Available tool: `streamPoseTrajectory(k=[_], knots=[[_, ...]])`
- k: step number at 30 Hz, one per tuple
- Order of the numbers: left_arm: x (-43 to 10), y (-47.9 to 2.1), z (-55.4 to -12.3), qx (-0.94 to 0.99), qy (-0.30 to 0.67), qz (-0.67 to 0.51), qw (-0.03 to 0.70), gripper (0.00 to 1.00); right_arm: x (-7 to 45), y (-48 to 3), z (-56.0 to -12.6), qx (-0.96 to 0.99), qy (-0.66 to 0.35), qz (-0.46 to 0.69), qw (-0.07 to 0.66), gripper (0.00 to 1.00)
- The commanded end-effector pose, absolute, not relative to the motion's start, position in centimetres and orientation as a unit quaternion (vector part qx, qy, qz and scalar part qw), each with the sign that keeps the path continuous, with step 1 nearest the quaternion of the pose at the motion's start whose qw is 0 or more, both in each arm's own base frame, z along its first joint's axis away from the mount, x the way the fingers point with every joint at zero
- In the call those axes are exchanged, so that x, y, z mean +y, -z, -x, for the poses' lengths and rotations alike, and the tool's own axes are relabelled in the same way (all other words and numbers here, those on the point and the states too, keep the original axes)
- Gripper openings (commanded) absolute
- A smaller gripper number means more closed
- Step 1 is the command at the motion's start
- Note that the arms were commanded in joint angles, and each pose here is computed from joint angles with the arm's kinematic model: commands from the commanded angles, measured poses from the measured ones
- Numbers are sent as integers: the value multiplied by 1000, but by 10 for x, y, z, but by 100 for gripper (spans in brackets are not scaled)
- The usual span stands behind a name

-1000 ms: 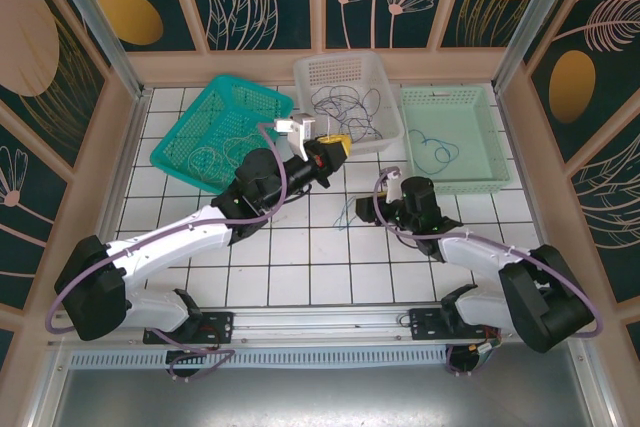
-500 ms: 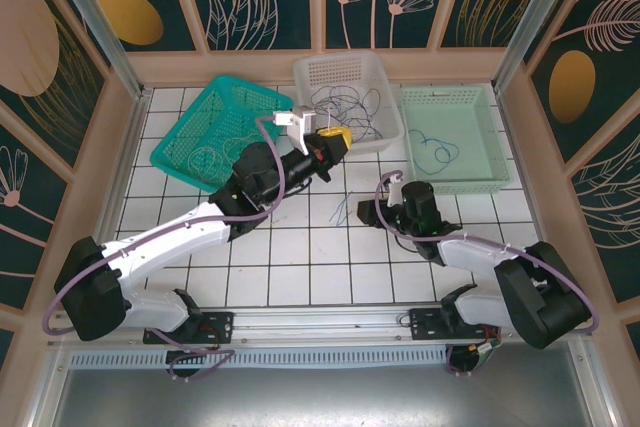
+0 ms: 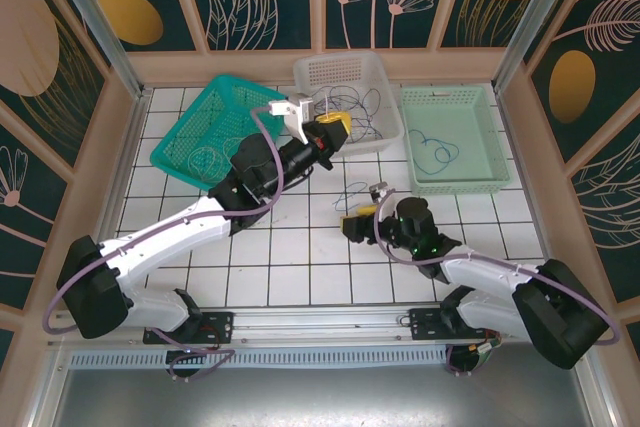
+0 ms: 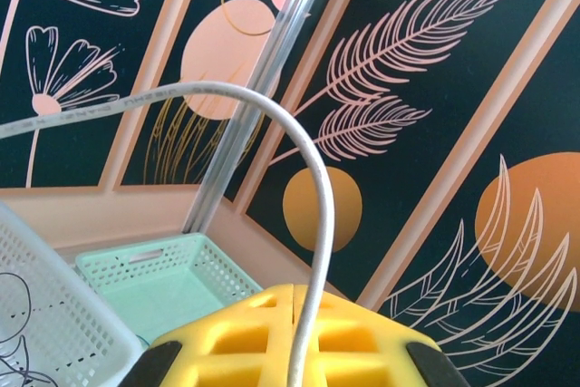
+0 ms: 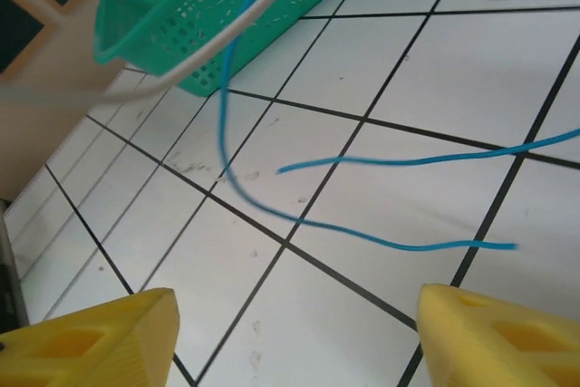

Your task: Untangle the cables

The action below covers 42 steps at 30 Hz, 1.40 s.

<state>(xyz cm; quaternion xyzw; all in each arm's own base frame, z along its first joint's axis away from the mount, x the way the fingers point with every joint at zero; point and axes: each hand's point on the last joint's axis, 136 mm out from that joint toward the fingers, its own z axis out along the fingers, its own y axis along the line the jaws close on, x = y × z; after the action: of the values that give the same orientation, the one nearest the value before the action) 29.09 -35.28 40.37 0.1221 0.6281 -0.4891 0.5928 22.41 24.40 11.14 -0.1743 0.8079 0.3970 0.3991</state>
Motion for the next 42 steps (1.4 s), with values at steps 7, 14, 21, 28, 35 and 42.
streamPoseTrajectory(k=[7, 14, 21, 28, 35, 42], knots=[[-355, -417, -292, 615, 500, -117, 598, 0, 257, -141, -239, 769, -398, 164, 472, 81], [-362, -417, -292, 612, 515, -122, 588, 0, 277, -146, -258, 773, -386, 151, 480, 81], [-364, -415, -289, 610, 525, -121, 581, 0, 285, -146, -295, 789, -342, 116, 497, 80], [-355, -425, -287, 603, 519, -118, 594, 0, 303, -134, -302, 793, -355, 138, 475, 37], [-332, -442, -294, 606, 459, -112, 640, 3, 288, -112, -279, 808, -360, 139, 445, 3], [-300, -479, -301, 592, 416, -104, 683, 5, 265, -82, -265, 841, -328, 118, 414, 0]])
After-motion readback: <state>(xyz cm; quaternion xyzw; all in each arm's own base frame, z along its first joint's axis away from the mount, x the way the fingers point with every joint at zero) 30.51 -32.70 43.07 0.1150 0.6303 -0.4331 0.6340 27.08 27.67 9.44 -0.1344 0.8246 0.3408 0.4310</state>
